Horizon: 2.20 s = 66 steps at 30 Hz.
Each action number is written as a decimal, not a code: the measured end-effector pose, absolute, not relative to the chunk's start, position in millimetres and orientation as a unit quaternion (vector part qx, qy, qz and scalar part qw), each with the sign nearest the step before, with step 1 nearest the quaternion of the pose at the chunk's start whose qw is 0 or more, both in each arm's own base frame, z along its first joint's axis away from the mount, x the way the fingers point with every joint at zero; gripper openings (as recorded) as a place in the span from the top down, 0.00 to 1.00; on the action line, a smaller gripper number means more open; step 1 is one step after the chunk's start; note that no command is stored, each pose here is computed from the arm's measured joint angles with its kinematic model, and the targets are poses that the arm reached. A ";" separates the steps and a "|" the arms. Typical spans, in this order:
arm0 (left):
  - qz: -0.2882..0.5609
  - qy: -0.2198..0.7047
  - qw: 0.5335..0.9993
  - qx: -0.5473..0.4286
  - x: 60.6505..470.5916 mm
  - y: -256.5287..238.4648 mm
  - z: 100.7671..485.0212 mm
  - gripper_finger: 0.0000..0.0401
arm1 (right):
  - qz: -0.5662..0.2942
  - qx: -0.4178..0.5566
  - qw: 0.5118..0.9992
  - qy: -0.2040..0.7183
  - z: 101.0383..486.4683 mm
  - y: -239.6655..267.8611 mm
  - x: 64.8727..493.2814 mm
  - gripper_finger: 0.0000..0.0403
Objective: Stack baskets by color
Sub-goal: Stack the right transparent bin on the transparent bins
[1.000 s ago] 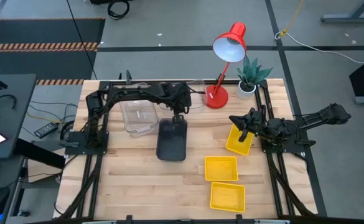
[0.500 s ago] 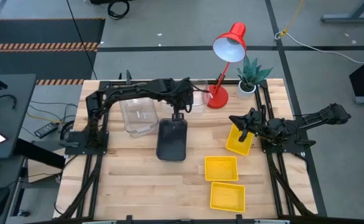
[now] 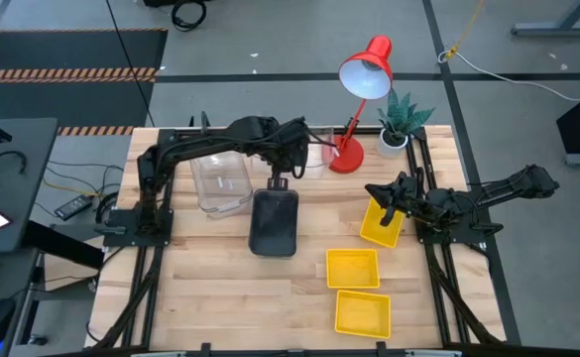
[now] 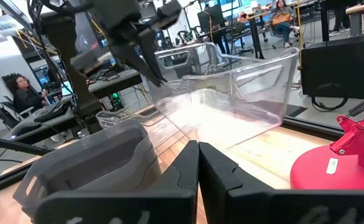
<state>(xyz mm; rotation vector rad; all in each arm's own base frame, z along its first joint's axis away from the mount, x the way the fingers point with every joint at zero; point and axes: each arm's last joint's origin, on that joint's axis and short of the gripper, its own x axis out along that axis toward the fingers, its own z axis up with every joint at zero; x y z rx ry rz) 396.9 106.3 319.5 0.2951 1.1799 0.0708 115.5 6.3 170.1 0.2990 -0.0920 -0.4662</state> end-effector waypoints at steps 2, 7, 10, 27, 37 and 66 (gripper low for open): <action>0.026 0.556 0.818 0.143 396.1 101.0 325.5 0.99 | -0.230 0.148 0.961 -0.045 170.1 6.3 115.5 0.97; 0.019 0.559 0.811 0.171 394.7 87.2 332.9 0.99 | -0.230 0.148 0.961 -0.045 170.2 6.3 115.5 0.97; 0.022 0.556 0.811 0.180 391.4 80.3 339.2 0.99 | -0.230 0.148 0.961 -0.045 170.1 6.3 115.5 0.97; 0.010 0.547 0.802 0.240 320.9 44.8 405.5 0.99 | -0.230 0.149 0.961 -0.048 170.6 6.3 115.4 0.97; -0.013 0.548 0.774 0.316 257.4 28.8 418.6 0.99 | -0.230 0.149 0.960 -0.049 170.9 6.2 115.4 0.97; -0.143 0.584 0.630 0.492 150.2 23.1 392.7 0.99 | -0.227 0.156 0.959 -0.063 173.7 6.3 115.3 0.97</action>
